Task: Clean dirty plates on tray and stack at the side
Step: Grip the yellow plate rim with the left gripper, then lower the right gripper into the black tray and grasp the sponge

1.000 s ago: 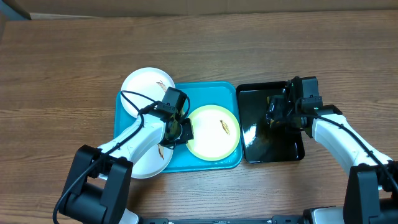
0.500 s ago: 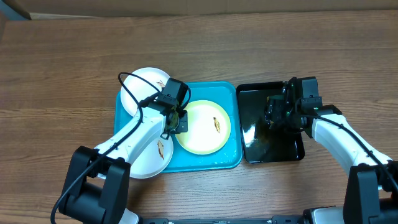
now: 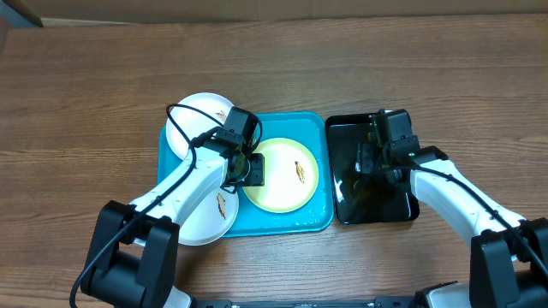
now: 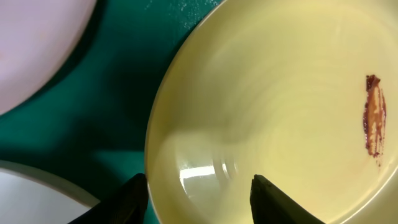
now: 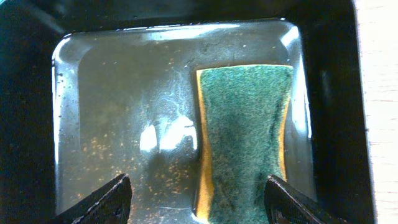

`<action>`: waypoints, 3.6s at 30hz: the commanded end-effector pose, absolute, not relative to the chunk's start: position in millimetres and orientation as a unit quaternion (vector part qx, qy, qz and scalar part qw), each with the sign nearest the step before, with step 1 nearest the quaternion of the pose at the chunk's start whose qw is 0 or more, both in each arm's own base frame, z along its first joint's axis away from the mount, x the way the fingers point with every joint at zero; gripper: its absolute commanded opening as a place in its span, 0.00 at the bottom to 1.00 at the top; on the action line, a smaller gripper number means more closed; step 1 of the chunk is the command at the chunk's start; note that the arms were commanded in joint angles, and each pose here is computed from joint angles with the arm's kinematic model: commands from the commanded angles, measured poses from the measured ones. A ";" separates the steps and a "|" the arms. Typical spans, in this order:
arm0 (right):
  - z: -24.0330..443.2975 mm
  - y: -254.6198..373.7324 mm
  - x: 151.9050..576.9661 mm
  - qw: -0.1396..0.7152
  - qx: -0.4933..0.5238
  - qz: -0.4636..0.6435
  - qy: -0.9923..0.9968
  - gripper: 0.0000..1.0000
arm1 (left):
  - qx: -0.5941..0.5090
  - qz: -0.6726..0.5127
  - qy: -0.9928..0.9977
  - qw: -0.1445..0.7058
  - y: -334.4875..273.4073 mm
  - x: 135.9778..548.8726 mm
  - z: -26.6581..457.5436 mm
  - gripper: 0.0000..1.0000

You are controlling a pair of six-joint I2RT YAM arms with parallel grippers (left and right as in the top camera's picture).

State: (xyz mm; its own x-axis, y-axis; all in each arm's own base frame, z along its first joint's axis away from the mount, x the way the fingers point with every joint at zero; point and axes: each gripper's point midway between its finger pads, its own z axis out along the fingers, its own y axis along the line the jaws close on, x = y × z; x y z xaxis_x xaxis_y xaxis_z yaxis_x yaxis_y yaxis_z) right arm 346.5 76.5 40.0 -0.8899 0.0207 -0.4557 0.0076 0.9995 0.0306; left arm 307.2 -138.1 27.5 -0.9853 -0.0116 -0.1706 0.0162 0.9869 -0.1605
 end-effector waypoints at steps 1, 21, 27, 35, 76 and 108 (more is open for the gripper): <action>29.9 64.4 344.8 0.229 0.015 -0.020 0.973 0.69 | -0.004 -0.101 0.992 0.076 -145.4 308.5 30.4 0.56; 10.6 65.5 343.2 0.182 0.011 -0.032 0.983 0.04 | -0.004 -0.100 0.992 0.074 -145.0 307.6 30.2 0.68; 14.7 66.6 347.4 0.189 0.011 -0.030 0.981 0.64 | -0.004 -0.101 0.992 0.076 -145.2 308.6 30.4 0.70; 35.3 74.3 375.9 0.238 0.015 -0.016 0.971 0.75 | -0.004 -0.102 0.992 0.078 -145.7 309.3 30.6 0.70; 37.7 82.5 400.9 0.254 0.000 -0.005 0.967 0.77 | -0.004 -0.100 0.992 0.079 -145.1 309.7 30.5 0.75; 37.3 78.1 405.9 0.235 0.092 0.009 0.968 0.67 | -0.004 -0.100 0.992 0.080 -145.3 310.2 30.6 0.78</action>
